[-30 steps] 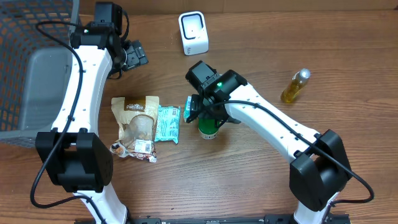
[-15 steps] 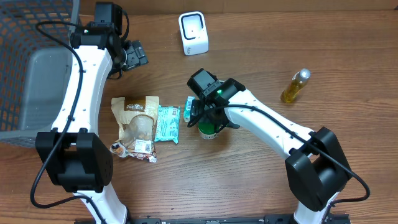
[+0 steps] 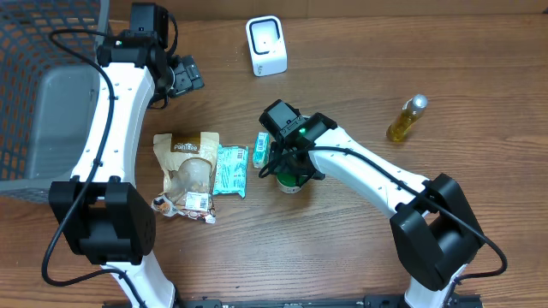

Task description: Scan the item barcode

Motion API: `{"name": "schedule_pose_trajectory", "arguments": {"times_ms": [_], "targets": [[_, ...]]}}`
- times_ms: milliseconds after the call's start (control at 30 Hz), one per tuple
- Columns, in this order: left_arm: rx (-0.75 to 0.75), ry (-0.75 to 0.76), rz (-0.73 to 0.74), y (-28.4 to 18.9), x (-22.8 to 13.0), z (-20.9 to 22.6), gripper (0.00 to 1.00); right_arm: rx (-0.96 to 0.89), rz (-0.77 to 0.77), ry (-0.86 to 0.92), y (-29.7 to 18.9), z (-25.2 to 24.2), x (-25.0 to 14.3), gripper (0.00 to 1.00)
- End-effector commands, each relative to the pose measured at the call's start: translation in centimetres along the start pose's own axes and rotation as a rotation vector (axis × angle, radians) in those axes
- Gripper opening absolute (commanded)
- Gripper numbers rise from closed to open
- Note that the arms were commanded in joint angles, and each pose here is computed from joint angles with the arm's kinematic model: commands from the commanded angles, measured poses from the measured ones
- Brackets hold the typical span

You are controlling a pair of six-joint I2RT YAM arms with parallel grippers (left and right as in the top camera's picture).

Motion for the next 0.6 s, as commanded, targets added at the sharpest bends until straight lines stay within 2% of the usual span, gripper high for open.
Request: {"name": "schedule_pose_trajectory", "arguments": {"times_ms": [0,100,567], "targets": [[-0.022,-0.012,-0.024,-1.0,0.5,-0.4,1.00,0.005,-0.036,0.003,-1.1,-0.2,0.4,0.73],[-0.022,-0.012,-0.024,-1.0,0.5,-0.4,1.00,-0.036,-0.060,0.003,-1.2,-0.9,0.7,0.70],[-0.022,-0.012,-0.024,-1.0,0.5,-0.4,1.00,-0.110,-0.086,0.001,-1.3,-2.1,1.0,0.70]]}}
Point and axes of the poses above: each gripper's point midway between its finger pads, its own y axis out along the fingers, its own z axis along the line the jaws close on, x = y × z, the point moved 2 cm from there along -y, back along the fingers, and after that the axes turned 6 degrees about -y, right-handed, at the moved point
